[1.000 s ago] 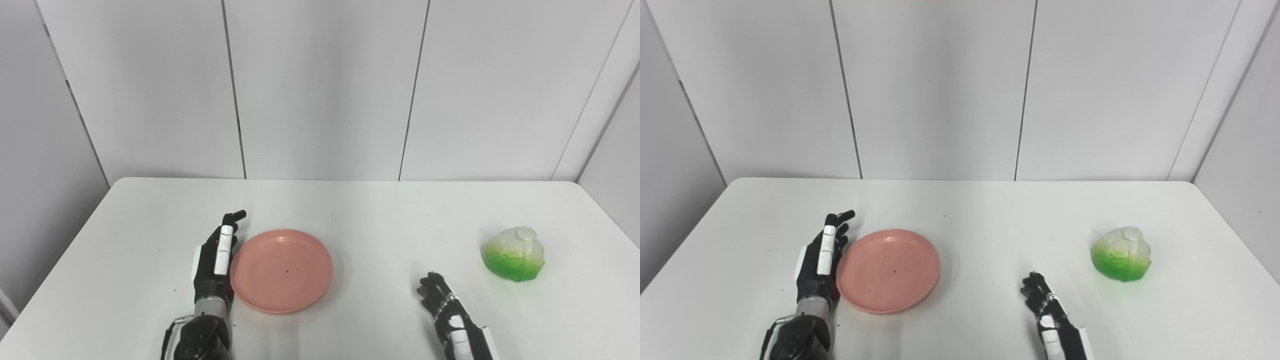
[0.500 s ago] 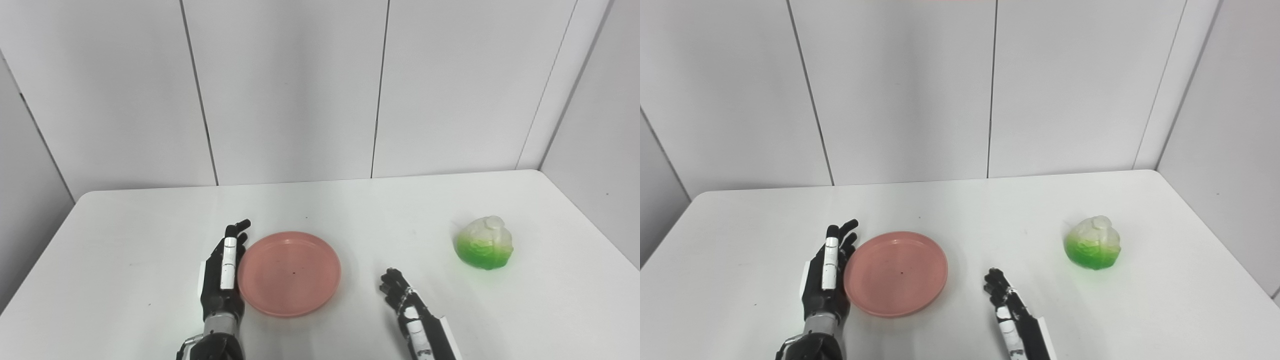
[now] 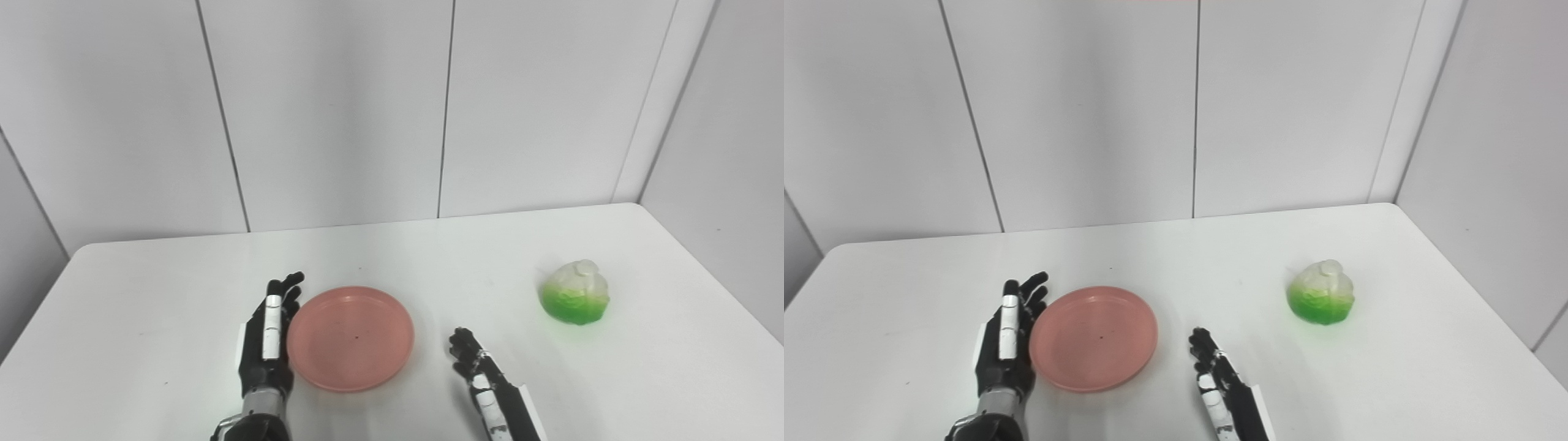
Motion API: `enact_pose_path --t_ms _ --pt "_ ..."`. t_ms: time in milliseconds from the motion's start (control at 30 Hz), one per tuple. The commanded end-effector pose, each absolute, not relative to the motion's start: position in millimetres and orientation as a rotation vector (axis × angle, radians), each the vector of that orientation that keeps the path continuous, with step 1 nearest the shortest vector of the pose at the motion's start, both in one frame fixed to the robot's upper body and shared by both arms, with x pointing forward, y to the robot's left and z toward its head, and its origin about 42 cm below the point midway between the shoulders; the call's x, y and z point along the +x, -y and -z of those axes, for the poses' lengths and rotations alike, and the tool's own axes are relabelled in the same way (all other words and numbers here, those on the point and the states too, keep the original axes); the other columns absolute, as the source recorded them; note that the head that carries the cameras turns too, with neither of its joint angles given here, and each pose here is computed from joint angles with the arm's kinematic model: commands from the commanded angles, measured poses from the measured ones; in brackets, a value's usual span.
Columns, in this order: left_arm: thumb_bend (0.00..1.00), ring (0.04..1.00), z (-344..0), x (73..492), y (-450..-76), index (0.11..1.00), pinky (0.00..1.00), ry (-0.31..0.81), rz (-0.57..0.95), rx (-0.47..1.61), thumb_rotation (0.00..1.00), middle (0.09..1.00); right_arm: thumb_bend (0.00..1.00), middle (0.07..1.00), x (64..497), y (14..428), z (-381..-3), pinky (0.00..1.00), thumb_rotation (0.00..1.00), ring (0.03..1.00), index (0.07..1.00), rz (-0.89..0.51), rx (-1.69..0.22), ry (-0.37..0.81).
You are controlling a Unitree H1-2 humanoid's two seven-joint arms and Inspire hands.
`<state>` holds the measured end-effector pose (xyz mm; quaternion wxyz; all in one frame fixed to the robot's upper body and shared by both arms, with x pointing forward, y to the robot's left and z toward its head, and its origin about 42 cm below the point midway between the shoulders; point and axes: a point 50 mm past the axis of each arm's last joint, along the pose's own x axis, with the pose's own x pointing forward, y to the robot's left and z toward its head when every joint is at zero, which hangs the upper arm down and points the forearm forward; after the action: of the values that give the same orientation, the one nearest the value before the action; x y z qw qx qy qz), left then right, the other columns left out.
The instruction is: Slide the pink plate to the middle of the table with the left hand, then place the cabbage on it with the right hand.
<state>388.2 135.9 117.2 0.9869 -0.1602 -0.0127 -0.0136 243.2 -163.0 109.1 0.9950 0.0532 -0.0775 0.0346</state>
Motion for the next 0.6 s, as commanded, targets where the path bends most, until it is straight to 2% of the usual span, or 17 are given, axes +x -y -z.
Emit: enact_pose_path --t_ms 0,33,133,167,300,400,567 --pt "0.75 0.910 -106.3 384.9 -137.2 0.670 0.95 -0.017 0.039 -0.340 0.86 0.920 0.85 0.941 230.8 159.4 -106.3 0.91 0.92 0.949 0.929 -0.050 0.080 0.173" --pt "0.76 0.906 -104.4 384.6 -138.2 0.670 0.95 -0.023 0.041 -0.346 0.85 0.917 0.84 0.949 231.1 161.3 -109.7 0.91 0.91 0.955 0.938 -0.041 0.049 0.195" --pt "0.76 0.894 -100.8 384.8 -140.2 0.675 0.92 -0.042 0.051 -0.358 0.84 0.907 0.88 0.972 232.6 164.9 -120.1 0.94 0.81 0.984 0.950 -0.003 -0.024 0.230" --pt "0.75 0.888 -100.1 385.3 -140.8 0.676 0.90 -0.042 0.056 -0.356 0.84 0.904 0.90 0.979 233.1 165.5 -124.5 0.92 0.79 0.985 0.954 0.008 -0.045 0.243" --pt "0.73 0.877 -98.9 388.3 -144.5 0.683 0.87 -0.038 0.064 -0.343 0.85 0.902 0.95 0.988 237.0 168.4 -146.5 0.87 0.76 0.978 0.970 0.006 -0.025 0.283" --pt "0.76 0.871 -98.4 390.9 -147.9 0.694 0.85 -0.040 0.062 -0.344 0.85 0.905 0.99 0.997 242.3 172.9 -166.8 0.87 0.74 0.989 0.983 0.002 -0.007 0.332" --pt "0.79 0.886 -99.0 393.6 -153.9 0.690 0.87 -0.033 0.075 -0.349 0.83 0.896 1.00 0.993 254.6 187.8 -205.2 0.90 0.69 0.992 0.984 0.019 -0.029 0.441"
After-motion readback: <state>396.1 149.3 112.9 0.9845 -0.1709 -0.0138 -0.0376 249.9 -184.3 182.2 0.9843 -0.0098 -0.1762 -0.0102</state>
